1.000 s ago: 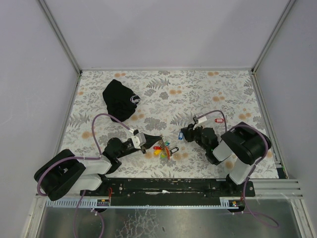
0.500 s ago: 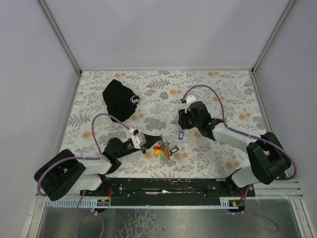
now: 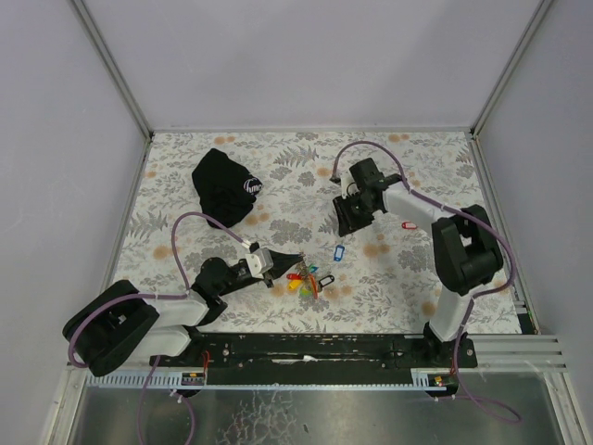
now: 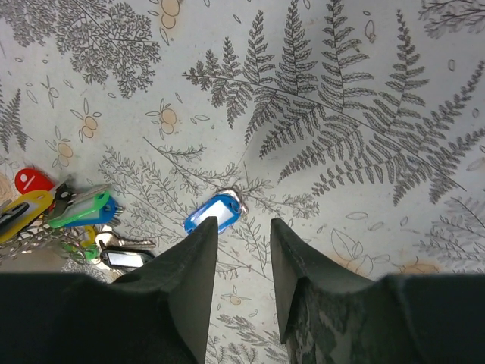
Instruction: Put the keys on the keyring
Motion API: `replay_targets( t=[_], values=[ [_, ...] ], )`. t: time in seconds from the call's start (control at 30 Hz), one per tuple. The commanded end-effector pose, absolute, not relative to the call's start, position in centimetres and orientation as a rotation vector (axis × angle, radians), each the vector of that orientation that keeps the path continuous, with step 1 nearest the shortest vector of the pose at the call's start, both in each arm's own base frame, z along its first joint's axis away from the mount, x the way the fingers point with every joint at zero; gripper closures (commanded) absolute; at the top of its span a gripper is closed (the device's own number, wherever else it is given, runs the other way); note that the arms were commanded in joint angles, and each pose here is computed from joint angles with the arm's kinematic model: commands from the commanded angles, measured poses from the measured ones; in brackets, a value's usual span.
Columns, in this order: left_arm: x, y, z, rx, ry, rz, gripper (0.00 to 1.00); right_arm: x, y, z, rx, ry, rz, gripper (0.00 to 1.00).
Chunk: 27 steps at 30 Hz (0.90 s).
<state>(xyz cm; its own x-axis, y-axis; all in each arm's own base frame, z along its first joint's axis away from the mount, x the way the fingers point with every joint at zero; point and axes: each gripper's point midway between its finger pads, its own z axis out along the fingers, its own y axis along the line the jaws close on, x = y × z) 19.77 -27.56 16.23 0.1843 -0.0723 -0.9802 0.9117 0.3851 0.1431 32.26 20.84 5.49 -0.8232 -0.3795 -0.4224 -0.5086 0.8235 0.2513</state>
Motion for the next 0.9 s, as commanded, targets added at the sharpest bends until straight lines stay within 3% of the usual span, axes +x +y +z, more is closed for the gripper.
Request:
replay_targets(
  t=[0.0,0.87],
  values=[
    [20.1,-27.8,17.9,0.907,1.12,-0.841,1.0,31.0,21.7,5.8,-0.78,2.735,0.637,0.6],
    [20.2,-28.0,17.5,0.922,1.136,-0.844,1.0,30.6,22.1,2.1,-0.905,2.886,0.75,0.71]
  ],
)
